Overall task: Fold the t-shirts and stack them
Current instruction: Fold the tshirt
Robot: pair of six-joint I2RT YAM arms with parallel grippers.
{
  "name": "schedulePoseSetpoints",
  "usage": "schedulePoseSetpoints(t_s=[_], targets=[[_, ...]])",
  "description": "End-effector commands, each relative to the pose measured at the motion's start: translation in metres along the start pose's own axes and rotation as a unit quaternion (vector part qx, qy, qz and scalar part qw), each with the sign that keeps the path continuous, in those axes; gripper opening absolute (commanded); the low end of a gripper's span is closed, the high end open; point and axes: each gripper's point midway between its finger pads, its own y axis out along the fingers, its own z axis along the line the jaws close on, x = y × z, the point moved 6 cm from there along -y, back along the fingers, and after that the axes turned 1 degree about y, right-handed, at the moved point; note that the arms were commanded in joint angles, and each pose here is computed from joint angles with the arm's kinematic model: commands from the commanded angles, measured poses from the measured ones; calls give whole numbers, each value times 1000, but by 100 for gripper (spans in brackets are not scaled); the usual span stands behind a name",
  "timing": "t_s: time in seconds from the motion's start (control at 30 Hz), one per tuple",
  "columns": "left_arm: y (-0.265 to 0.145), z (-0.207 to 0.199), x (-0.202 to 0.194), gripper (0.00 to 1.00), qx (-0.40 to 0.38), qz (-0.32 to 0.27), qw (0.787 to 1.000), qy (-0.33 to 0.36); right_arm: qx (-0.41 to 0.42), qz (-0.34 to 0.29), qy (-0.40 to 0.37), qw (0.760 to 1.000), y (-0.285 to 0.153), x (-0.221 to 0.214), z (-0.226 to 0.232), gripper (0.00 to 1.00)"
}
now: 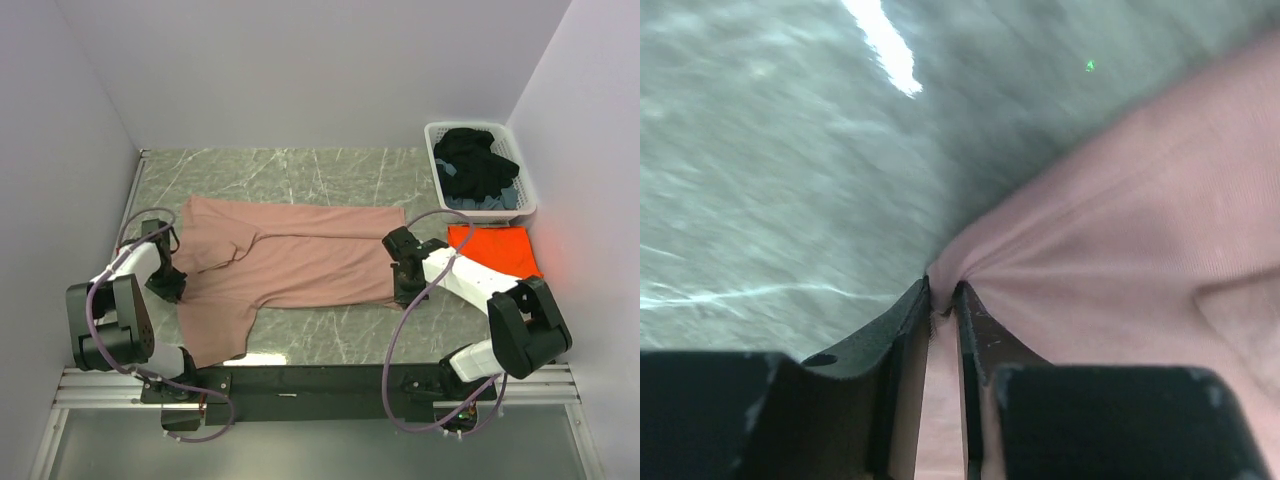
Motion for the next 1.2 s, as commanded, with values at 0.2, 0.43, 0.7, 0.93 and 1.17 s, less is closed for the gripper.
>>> schedulePoseSetpoints(t_s=[0.2, 0.43, 0.7, 0.93, 1.17], targets=[[8, 29, 25, 22, 17, 4, 997, -71, 12, -18, 37, 999, -3, 5, -15, 0], [15, 25, 20, 16, 0, 27, 997, -68, 17, 4, 41, 999, -4, -7, -17, 8], [-17, 27, 35, 48, -27, -25, 996, -77, 88, -31, 52, 994, -47, 1, -9, 54], [-77, 2, 62, 82, -120, -103, 985, -66, 182, -131, 116, 967, -69, 57, -3, 54], [-106, -80, 54, 76, -232, -115, 965, 50, 262, -166, 174, 934, -48, 110, 15, 47]])
